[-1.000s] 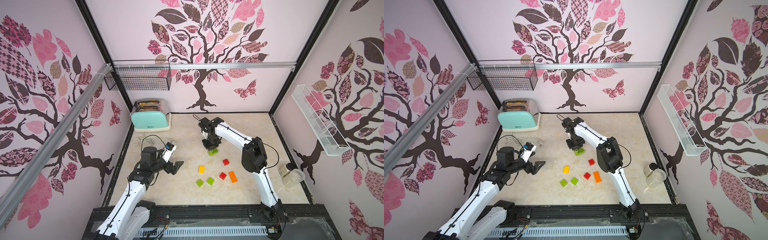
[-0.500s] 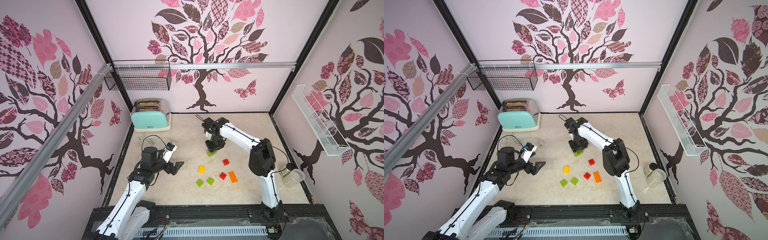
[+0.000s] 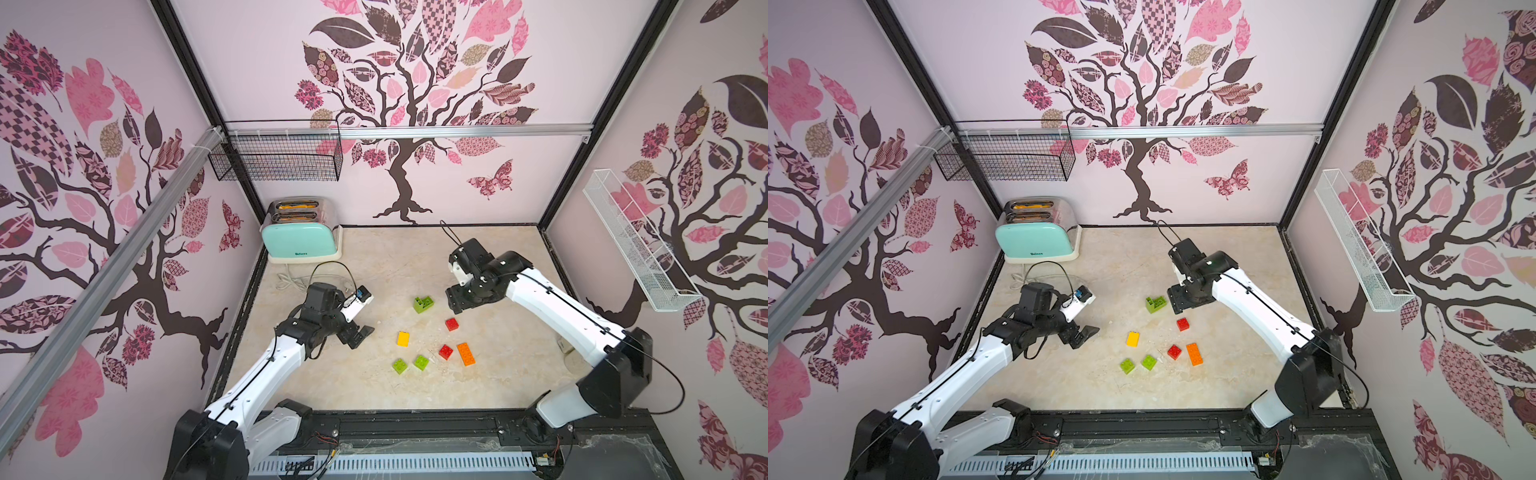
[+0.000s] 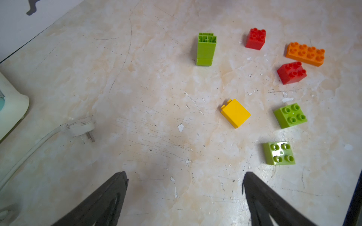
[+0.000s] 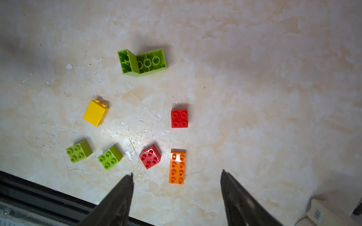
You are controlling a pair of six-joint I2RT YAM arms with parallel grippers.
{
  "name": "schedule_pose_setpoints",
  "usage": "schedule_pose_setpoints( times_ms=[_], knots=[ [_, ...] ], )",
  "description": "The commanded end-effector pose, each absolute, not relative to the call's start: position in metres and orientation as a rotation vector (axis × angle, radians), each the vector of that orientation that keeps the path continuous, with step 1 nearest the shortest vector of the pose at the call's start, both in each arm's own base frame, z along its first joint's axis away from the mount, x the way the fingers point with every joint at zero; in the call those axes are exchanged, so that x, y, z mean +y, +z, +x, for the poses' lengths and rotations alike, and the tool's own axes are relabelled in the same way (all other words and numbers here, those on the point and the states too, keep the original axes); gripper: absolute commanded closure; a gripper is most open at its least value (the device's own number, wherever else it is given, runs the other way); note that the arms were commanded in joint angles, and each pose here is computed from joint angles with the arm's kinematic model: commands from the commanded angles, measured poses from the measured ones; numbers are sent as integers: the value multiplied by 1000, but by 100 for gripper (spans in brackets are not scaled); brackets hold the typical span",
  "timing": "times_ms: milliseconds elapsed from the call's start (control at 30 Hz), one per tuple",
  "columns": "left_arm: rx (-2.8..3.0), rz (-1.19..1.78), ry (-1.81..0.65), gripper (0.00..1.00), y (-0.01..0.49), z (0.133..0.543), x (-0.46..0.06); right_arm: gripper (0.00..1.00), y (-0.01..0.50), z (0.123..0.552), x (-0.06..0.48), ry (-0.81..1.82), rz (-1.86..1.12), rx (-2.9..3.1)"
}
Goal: Assemble a giraffe with lego
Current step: Pick up the lego brick from the center of the board.
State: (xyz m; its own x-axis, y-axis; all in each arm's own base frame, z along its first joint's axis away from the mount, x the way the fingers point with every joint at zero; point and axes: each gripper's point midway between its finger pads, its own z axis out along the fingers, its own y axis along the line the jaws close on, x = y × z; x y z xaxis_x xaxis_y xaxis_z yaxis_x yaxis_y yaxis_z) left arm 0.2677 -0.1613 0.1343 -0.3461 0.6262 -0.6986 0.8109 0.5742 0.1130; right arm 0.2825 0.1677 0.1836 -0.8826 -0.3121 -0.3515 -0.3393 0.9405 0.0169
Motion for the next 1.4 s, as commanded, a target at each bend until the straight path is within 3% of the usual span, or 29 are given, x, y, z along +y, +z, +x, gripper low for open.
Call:
schedule_pose_setpoints(
  times_ms=[0, 600, 667, 1067, 1367],
  knots=[
    [2015, 1337, -231, 2, 131, 270, -168, 23, 196, 282, 154, 106, -407, 2649],
    [1782, 1828, -172, 2, 81, 282, -216, 19, 199, 250, 109, 67, -351, 2390],
    [1768, 1865, -181, 2, 73, 279, -222, 15, 203, 247, 107, 81, -344, 2356],
    [1702, 1915, -121, 2, 52, 303, -245, 1, 224, 237, 96, 107, -292, 2250],
    [1668, 1951, -99, 2, 40, 306, -258, 1, 229, 237, 91, 95, -267, 2226]
  ],
)
